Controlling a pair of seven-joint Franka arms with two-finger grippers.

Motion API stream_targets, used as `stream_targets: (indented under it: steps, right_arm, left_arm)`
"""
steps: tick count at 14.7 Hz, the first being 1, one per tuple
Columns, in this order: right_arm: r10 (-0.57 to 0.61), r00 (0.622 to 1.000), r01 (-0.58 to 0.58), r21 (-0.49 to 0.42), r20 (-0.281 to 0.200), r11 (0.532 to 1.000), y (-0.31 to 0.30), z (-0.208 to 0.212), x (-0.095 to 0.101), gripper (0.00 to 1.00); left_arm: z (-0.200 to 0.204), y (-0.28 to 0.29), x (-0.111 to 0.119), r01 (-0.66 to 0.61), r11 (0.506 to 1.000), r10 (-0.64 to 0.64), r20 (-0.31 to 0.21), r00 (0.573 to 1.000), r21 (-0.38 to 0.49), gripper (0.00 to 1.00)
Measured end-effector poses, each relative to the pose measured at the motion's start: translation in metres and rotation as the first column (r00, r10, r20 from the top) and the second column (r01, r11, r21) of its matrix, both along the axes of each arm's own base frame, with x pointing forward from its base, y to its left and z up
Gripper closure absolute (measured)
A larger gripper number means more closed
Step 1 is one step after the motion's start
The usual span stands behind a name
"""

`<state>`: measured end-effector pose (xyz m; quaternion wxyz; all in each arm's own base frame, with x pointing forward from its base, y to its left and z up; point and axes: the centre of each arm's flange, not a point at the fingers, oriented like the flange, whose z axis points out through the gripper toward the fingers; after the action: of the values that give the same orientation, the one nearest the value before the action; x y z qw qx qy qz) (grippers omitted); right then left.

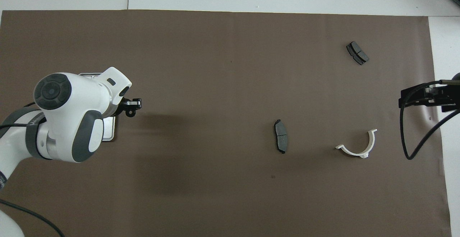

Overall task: Place bearing gear from tray to pile
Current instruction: 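Lift the gear with the left gripper while the right gripper approaches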

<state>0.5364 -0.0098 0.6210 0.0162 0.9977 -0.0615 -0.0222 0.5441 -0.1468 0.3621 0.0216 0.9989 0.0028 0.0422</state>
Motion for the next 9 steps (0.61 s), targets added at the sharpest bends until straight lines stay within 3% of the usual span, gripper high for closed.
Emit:
stream_targets:
  steps: [6,9]
  right_arm:
    - [0.005,1.0,-0.005,0.0,0.028,1.0,0.0,-0.009,0.005,0.0]
    - [0.012,0.997,-0.012,-0.001,0.075,1.0,0.002,-0.019,0.013,0.0]
  left_arm:
    - [-0.003,-0.13,-0.014,-0.099,0.995,0.098,0.054,0.994,0.011,0.7]
    - [-0.022,-0.194,-0.015,-0.114,0.993,0.115,0.054,0.992,-0.011,0.7]
